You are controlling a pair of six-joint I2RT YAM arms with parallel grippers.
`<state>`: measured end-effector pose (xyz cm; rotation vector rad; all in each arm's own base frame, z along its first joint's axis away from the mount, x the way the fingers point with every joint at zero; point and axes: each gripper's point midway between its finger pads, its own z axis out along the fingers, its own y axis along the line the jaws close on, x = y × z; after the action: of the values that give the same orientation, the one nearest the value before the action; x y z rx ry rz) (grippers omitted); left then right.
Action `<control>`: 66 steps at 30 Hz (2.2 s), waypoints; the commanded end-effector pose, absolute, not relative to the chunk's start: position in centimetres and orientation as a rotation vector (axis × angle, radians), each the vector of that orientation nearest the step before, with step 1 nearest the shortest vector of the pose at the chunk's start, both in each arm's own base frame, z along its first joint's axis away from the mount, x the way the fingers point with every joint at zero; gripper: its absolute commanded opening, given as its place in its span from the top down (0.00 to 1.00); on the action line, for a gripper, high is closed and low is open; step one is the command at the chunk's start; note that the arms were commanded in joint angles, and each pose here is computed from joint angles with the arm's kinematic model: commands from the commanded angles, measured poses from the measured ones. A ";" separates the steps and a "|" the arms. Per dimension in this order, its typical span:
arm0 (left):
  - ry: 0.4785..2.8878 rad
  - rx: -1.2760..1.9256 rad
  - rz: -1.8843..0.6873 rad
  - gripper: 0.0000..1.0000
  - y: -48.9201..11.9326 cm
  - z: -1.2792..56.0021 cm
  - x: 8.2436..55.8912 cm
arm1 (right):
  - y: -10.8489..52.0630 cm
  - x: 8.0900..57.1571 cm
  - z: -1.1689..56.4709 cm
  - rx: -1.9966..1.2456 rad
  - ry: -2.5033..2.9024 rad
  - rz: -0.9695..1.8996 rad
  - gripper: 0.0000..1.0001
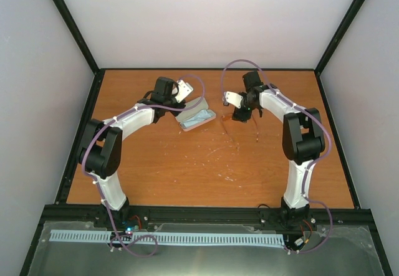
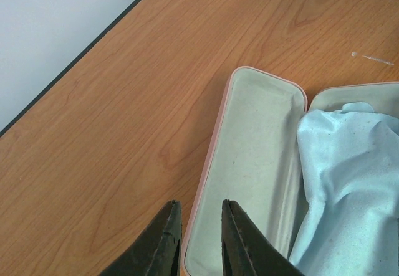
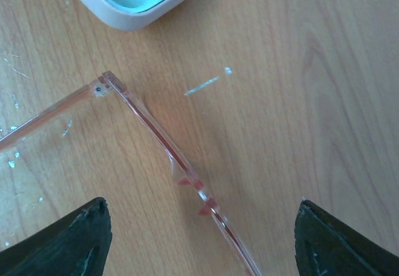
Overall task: Organize the sunglasses
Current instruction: Pick up the sunglasses from the center of the board.
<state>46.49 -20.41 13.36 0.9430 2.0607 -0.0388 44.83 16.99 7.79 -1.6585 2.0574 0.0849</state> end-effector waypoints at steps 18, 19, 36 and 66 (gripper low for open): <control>2.042 0.931 -0.030 0.79 -19.8 14.5 46.5 | 18.2 44.6 4.9 -1.698 2.102 0.078 0.60; 2.042 0.932 -0.031 0.79 -19.9 14.5 46.5 | 18.1 44.5 4.7 -1.701 2.106 0.075 0.60; 2.037 0.927 -0.024 0.79 -19.8 14.8 46.5 | 18.0 44.3 2.9 -1.708 2.143 0.087 0.67; 1.961 0.916 -0.148 0.79 -21.9 17.8 47.2 | 15.6 43.4 9.2 -1.469 2.280 0.189 0.97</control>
<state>46.21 -20.79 13.20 0.9542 2.0568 -0.0784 42.81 16.55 4.94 -1.6504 2.2184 0.1274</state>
